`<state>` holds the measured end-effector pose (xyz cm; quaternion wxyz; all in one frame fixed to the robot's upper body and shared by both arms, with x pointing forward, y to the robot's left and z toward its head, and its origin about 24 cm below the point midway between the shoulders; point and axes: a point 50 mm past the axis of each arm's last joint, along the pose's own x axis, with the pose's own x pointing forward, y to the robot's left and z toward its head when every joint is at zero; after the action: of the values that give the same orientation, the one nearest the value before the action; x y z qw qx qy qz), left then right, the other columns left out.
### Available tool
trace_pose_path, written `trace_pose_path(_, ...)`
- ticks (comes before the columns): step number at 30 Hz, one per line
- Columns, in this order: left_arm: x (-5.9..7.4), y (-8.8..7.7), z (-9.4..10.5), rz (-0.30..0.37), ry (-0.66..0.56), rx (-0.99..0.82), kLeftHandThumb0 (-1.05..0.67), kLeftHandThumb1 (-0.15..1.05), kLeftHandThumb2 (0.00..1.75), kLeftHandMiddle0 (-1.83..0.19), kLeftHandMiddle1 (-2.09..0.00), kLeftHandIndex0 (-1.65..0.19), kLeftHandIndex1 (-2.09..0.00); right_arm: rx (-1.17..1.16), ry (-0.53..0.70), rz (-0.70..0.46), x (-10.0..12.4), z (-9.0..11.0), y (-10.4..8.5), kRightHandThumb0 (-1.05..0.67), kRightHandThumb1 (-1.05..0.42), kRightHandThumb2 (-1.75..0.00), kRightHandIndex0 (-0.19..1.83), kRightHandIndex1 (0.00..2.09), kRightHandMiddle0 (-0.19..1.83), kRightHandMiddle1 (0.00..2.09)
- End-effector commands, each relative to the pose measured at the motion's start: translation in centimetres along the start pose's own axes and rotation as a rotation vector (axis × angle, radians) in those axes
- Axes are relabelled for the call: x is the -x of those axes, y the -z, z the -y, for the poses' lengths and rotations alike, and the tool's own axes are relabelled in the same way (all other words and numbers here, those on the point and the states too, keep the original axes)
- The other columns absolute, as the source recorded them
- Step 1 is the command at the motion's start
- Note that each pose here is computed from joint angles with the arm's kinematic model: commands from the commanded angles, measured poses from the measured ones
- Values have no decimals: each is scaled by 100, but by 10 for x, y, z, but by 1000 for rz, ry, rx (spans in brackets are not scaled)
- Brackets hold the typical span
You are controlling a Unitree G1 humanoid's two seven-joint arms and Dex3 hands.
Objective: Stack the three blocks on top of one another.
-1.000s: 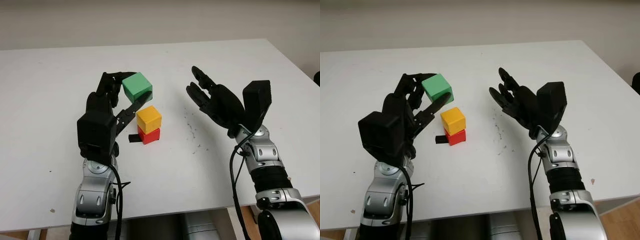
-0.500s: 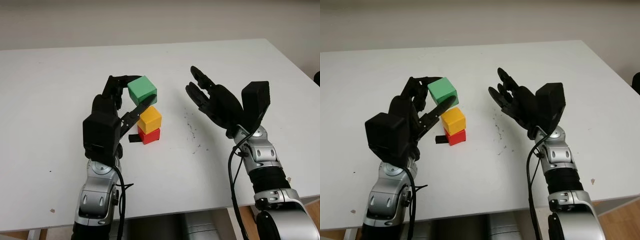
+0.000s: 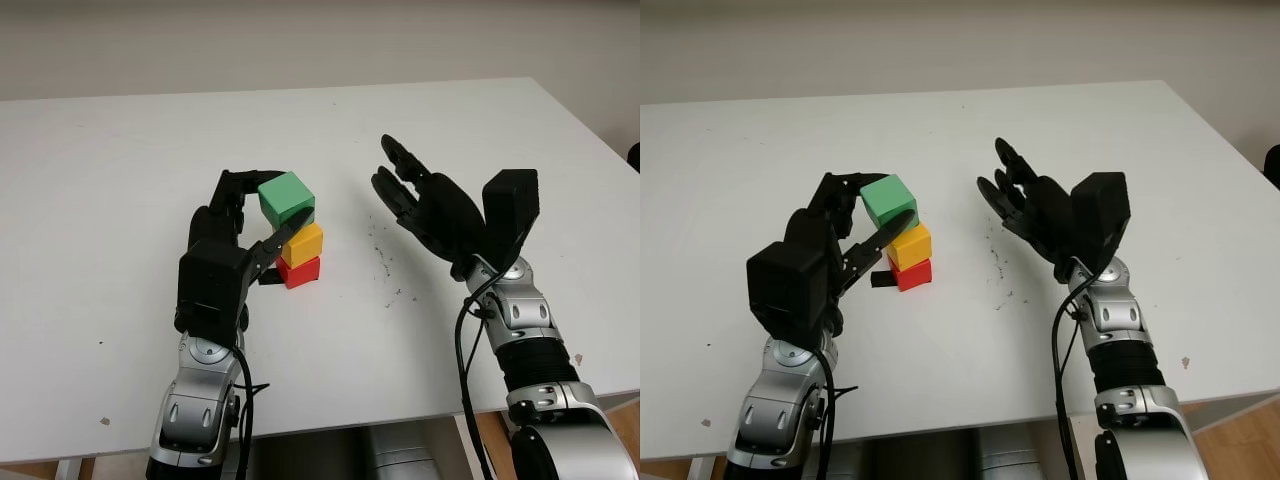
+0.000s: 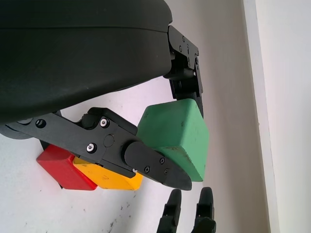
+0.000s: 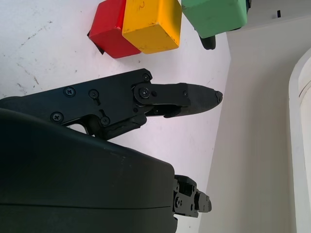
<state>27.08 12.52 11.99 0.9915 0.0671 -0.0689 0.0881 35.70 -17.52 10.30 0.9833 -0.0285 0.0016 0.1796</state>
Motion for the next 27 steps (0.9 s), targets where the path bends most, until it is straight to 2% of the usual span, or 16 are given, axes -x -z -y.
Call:
trace_pose_path(1,1,-2,4,10,-5,14,-36,105,20,-16,-6,-31,-148,-4,6,14,1,1,-1,-63,-105,-37,-11,5,-7,5)
trace_pose_path(19,-4,2,8,-11,-31,26,-35,105,17,-18,-5,-34,-149,-2,23,3,2,2,-1,-64,-105,-36,-9,6,-7,5)
trace_pose_path(27,-4,-1,11,1,-10,34,-34,105,19,-17,-5,-34,-147,-2,18,2,3,2,0,-64,-105,-36,-9,6,-7,5)
